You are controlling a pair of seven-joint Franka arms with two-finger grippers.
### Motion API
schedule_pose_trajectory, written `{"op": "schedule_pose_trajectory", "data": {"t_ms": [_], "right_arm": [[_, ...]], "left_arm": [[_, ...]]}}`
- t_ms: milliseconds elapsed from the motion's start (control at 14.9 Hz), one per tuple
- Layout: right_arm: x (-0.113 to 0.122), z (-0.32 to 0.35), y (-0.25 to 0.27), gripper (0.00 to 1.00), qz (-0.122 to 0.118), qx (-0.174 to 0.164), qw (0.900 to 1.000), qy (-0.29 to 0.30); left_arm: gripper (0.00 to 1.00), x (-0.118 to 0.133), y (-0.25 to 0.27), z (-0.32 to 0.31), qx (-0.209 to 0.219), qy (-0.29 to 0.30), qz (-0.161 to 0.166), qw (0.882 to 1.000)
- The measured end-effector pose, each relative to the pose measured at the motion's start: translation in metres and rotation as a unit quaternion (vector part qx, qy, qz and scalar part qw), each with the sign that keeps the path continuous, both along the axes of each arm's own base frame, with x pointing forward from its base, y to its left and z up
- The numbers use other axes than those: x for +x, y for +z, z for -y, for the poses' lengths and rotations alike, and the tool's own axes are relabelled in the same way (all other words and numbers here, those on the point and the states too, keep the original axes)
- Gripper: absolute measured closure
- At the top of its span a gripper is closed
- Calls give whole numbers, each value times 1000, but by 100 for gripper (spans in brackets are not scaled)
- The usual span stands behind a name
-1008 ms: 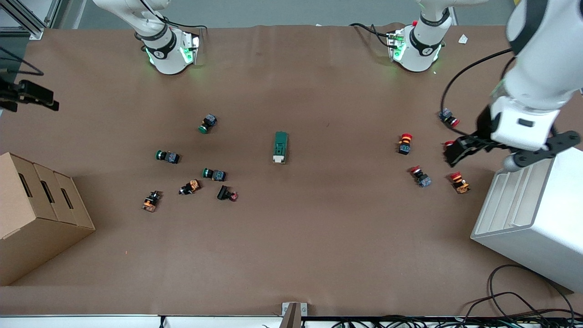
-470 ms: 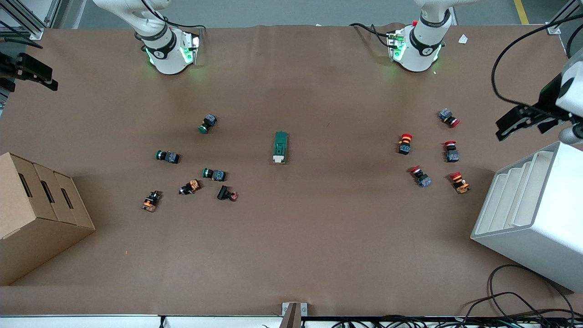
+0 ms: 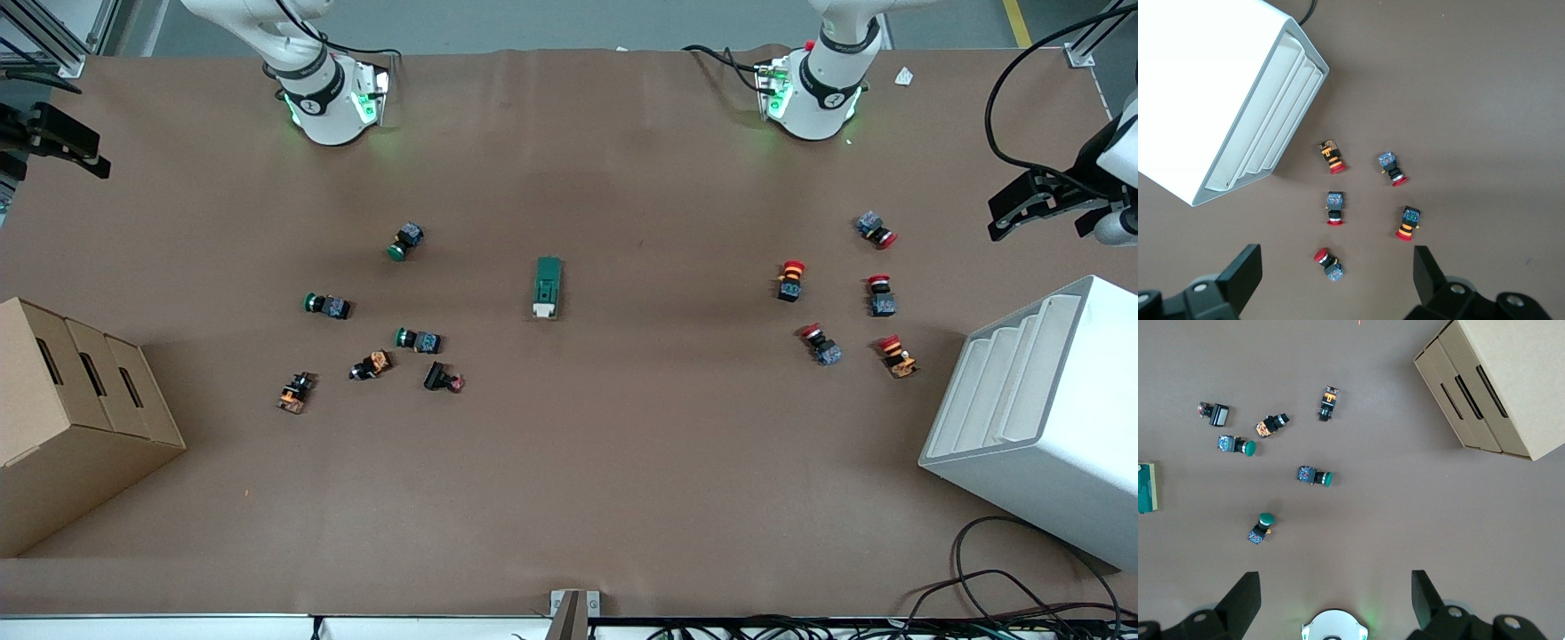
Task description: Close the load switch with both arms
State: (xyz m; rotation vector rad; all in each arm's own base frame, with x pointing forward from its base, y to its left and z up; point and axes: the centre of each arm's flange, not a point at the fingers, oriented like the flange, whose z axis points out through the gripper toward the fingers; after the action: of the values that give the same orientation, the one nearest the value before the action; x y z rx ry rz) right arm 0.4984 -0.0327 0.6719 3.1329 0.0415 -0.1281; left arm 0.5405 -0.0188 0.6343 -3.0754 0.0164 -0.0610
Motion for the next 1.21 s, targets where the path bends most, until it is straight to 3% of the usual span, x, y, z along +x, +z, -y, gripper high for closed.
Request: {"op": "schedule_pose_trajectory", "data": {"t_ms": [403, 739, 1209], "right_arm": [[1, -2, 0, 0, 3, 11, 1000, -9], [-1, -2, 0, 0, -1, 14, 1000, -21], [-3, -2, 1, 0, -4, 15, 1000, -22]], "left_arm": [[0, -11, -2, 16, -12, -15, -10, 1000], [0, -11, -2, 24, -46, -30, -12, 998], [0, -14, -1, 42, -46, -44, -14, 998]]}}
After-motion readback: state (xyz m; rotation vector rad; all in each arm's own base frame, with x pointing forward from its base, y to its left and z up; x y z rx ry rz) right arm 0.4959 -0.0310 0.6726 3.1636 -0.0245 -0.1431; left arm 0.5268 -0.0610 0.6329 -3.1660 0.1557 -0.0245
